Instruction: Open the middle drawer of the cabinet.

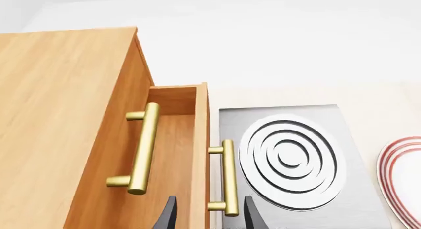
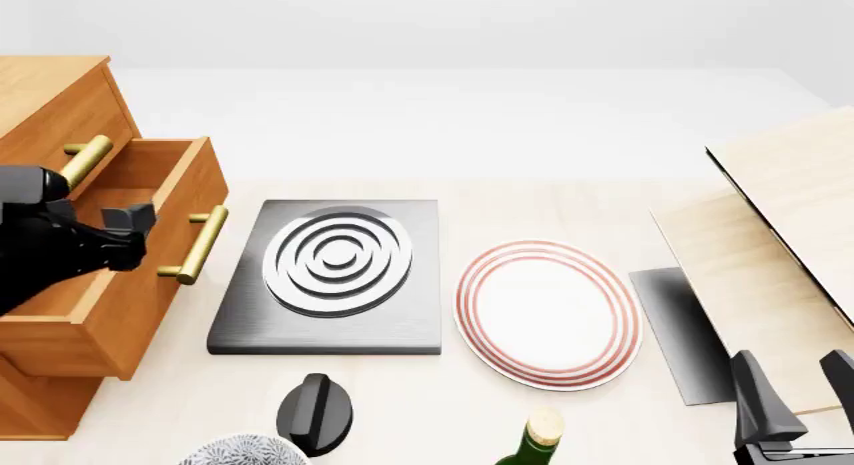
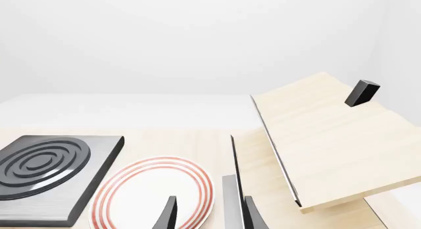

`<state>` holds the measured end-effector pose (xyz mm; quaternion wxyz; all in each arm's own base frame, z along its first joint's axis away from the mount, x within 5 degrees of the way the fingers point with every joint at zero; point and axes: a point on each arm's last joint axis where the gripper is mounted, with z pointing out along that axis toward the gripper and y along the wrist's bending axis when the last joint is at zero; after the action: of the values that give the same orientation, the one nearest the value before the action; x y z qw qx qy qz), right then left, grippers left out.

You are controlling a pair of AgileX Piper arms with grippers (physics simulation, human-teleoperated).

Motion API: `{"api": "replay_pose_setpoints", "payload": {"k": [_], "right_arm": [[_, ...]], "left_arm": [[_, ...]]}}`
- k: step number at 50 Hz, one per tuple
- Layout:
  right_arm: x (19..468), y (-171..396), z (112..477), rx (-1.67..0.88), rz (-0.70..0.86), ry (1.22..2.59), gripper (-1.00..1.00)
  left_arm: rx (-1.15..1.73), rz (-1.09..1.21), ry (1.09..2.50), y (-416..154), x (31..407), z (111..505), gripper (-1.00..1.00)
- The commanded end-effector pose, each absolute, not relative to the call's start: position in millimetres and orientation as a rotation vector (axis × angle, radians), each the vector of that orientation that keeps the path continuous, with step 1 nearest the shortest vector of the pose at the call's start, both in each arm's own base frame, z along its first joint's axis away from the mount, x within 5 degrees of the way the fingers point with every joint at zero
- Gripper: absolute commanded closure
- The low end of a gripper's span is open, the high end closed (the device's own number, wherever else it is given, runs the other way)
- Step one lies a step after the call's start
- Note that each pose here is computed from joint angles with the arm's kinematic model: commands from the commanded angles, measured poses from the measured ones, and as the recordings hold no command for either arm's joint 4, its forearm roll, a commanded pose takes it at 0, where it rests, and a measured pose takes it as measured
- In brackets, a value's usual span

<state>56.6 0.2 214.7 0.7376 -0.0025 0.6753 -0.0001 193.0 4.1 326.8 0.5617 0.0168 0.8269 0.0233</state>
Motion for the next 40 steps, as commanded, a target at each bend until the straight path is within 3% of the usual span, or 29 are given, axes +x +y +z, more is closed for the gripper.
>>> {"api": "replay_pose_setpoints", "payload": {"k": [1,40], "right_arm": [[57,0,215,-0.005,0.000,1.483,-1.00],[57,0,215,-0.006,0.000,1.483,-1.00]], "left_arm": [[0.021,0.064,1.982,8,200,309,-1.00],[-0.011,0.040,2.040,7,199,281,-1.00]]}}
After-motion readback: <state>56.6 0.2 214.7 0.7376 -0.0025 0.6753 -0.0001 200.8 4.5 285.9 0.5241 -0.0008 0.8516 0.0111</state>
